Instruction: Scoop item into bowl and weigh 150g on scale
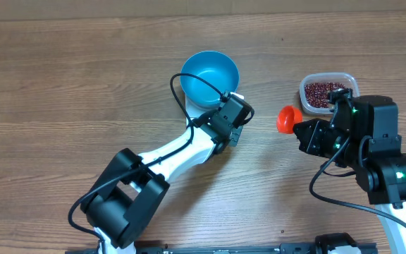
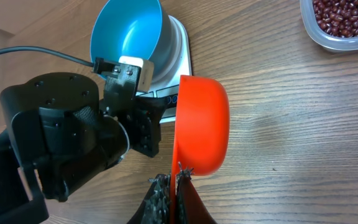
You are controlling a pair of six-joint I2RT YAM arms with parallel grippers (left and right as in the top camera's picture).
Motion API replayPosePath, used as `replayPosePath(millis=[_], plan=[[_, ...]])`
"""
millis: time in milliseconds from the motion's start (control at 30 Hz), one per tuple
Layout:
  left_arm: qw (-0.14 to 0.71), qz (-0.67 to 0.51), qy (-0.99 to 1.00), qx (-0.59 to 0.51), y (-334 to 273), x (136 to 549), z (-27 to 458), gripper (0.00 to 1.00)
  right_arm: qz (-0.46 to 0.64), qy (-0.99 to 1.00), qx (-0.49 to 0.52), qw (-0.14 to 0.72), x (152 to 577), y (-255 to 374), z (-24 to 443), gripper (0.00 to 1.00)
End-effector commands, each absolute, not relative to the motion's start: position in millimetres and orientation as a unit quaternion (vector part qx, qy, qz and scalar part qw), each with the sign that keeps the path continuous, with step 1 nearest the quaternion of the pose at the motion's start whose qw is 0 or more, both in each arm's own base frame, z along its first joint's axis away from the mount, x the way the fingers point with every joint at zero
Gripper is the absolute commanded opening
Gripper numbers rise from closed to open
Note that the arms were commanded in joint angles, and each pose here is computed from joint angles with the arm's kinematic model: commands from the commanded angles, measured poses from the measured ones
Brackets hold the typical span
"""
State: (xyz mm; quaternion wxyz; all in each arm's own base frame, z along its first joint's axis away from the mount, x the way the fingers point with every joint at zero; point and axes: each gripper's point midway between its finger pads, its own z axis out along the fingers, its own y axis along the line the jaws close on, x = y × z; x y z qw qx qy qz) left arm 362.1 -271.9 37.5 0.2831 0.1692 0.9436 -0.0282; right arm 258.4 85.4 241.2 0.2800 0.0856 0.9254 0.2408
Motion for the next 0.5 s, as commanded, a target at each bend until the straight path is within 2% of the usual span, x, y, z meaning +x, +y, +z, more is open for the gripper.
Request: replayPosePath(millis=[0, 467], plan=[[0.313, -0.010, 0.939, 0.143, -265.7, 371.9, 56.3, 0.04, 0.238, 0.922, 0.086, 0.295, 261.6, 82.4, 250.3, 0.04], [0.314, 0.004, 0.941, 0.124, -259.2, 379.1, 44.1, 0.04, 0.237, 0.922, 0.086, 0.295, 261.4, 82.4, 250.1, 0.04]])
